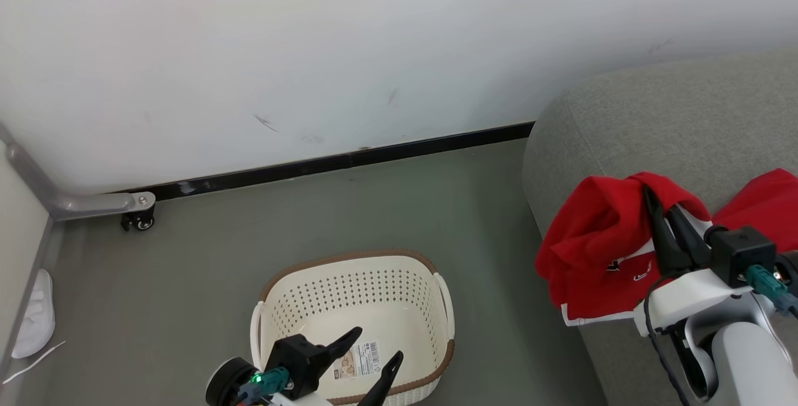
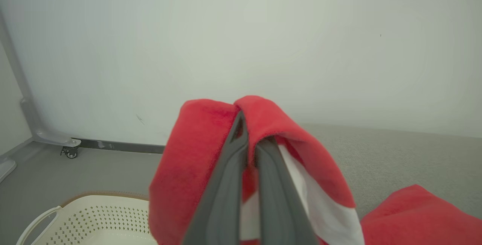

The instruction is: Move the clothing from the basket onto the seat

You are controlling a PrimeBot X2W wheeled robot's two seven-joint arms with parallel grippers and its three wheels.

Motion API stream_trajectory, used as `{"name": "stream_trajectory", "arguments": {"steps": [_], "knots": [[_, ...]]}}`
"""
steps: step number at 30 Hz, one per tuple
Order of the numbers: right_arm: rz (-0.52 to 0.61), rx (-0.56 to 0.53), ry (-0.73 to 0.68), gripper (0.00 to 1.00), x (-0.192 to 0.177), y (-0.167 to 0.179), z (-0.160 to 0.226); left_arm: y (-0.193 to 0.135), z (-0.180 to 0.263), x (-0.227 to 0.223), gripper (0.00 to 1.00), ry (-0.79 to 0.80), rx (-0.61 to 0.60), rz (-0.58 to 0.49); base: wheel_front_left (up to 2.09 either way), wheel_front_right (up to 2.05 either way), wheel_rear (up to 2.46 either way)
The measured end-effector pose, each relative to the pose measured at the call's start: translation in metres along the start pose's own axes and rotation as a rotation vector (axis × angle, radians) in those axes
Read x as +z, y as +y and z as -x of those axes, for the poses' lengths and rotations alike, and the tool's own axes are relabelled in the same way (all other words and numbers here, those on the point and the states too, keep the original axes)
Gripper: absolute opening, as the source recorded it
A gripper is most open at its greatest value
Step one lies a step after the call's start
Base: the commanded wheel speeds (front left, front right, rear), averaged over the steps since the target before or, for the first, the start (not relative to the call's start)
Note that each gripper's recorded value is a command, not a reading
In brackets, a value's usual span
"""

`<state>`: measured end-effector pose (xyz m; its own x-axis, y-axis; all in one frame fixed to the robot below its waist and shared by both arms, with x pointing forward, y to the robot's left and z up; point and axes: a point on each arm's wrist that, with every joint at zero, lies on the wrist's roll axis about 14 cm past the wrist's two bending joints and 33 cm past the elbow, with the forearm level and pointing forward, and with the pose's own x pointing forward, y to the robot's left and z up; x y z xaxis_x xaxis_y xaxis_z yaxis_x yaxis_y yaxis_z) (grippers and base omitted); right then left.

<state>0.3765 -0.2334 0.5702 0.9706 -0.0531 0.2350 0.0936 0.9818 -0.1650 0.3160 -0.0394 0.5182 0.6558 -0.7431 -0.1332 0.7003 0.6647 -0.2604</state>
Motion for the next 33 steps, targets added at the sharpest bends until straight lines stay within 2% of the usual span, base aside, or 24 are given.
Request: {"name": "stream_trajectory", "arguments": {"steps": [22,33], "knots": [[0.063,-0.049,-0.045,0.00,0.019,-0.027,0.008,-0.027,-0.003,-0.003,1.00,0.009,-0.073,-0.004,0.00,0.00,0.00],[0.151,-0.074,-0.131,0.00,0.055,-0.053,-0.010,-0.034,-0.004,-0.002,1.00,0.006,-0.091,-0.002,0.00,0.00,0.00]]}}
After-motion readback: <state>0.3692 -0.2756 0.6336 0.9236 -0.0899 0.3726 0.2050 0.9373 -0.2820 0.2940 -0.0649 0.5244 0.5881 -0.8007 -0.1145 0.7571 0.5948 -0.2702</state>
